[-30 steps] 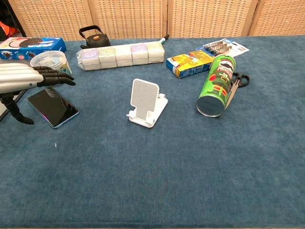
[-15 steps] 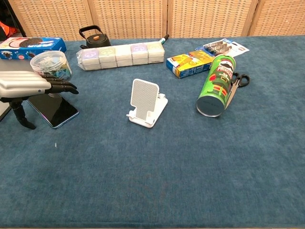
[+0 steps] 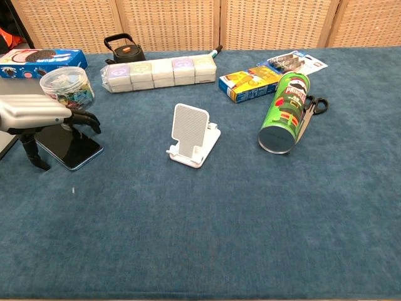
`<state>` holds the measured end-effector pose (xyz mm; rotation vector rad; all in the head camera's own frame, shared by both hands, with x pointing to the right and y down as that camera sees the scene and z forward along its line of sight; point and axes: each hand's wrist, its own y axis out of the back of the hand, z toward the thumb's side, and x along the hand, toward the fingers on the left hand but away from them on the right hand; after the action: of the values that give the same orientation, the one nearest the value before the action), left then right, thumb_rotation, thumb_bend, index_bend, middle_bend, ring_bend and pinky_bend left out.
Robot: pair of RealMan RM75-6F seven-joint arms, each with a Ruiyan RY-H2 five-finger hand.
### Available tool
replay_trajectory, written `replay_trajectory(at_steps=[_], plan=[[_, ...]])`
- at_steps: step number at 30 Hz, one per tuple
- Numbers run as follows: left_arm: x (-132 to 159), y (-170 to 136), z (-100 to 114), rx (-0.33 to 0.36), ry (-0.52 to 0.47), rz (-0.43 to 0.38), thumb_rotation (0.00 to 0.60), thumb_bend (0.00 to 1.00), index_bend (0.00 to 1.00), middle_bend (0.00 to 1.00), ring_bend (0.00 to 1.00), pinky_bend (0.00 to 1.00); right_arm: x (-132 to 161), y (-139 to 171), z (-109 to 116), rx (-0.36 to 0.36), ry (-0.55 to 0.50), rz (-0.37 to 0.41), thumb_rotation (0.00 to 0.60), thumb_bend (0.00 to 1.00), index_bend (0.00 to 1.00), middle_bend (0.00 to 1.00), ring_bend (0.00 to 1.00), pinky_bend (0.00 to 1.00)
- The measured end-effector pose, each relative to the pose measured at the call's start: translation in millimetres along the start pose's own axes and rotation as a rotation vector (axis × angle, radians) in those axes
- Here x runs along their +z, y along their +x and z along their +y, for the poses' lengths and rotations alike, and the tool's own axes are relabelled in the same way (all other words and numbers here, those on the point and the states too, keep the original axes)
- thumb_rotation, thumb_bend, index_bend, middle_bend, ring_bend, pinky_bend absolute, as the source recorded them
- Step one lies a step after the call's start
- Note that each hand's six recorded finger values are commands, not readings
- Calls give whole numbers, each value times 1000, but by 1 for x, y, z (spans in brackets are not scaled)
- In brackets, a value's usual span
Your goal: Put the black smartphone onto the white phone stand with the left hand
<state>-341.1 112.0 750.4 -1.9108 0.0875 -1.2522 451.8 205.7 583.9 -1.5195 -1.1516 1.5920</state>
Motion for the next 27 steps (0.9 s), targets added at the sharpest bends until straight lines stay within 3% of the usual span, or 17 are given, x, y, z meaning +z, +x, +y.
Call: replay_trajectory(at_steps=[5, 20, 24, 27], plan=[[1, -2, 1, 34, -5, 0, 600, 139, 517, 412, 310, 408, 1, 0, 1, -4, -6, 3, 600, 0, 0, 0, 0, 0], [8, -18, 43, 212, 1, -45, 600, 139, 519, 414, 313, 416, 1, 2, 7, -13, -28, 7, 600, 0, 0, 0, 0, 0], [17, -28, 71, 322, 26, -74, 600, 138, 518, 414, 313, 416, 0, 2, 10, -17, -39, 7, 600, 0, 0, 0, 0, 0], [26, -35, 93, 425, 111, -99, 600, 129, 519, 414, 313, 416, 0, 3, 12, -21, -45, 9, 600, 0, 0, 0, 0, 0]])
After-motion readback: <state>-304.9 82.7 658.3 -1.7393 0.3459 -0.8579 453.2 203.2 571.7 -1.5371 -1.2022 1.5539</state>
